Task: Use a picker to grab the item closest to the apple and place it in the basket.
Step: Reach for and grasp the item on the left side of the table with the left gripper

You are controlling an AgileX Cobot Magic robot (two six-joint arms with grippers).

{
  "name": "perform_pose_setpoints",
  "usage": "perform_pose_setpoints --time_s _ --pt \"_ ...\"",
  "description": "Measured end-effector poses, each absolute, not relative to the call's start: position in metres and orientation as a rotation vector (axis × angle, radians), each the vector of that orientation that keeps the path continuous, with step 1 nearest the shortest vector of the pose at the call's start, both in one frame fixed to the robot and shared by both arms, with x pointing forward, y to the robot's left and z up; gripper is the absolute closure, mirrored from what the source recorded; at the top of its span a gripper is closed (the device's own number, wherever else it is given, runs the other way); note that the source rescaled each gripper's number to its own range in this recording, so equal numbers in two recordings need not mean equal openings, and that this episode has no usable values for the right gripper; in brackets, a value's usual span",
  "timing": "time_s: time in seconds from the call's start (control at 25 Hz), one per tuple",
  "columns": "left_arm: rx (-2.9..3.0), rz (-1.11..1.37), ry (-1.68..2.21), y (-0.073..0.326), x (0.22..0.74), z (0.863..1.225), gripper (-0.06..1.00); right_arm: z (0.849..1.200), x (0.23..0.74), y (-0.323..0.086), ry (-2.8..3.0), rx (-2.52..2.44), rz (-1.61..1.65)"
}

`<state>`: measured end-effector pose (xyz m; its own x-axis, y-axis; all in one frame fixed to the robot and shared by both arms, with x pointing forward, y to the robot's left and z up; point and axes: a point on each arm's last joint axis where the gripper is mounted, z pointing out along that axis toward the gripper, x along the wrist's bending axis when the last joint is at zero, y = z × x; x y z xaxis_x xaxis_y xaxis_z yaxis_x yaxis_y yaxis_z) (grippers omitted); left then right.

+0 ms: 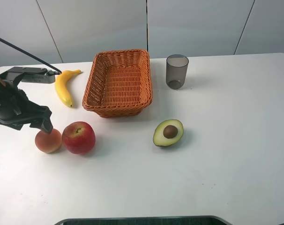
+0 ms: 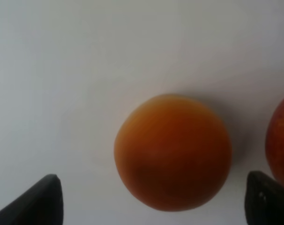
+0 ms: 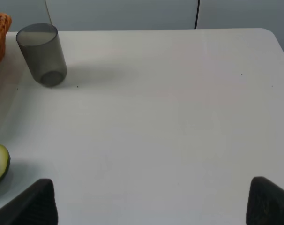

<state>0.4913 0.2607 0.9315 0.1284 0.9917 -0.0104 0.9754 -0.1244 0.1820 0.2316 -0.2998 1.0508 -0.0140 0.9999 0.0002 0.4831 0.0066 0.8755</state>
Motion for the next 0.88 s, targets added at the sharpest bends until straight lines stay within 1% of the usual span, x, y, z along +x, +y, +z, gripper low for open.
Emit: perform_pose_setpoints --time_s 0.88 --pt "2.253 0.173 1.942 0.257 0.485 0.903 -0.05 1.051 0.232 -0.3 1.583 1.561 0.935"
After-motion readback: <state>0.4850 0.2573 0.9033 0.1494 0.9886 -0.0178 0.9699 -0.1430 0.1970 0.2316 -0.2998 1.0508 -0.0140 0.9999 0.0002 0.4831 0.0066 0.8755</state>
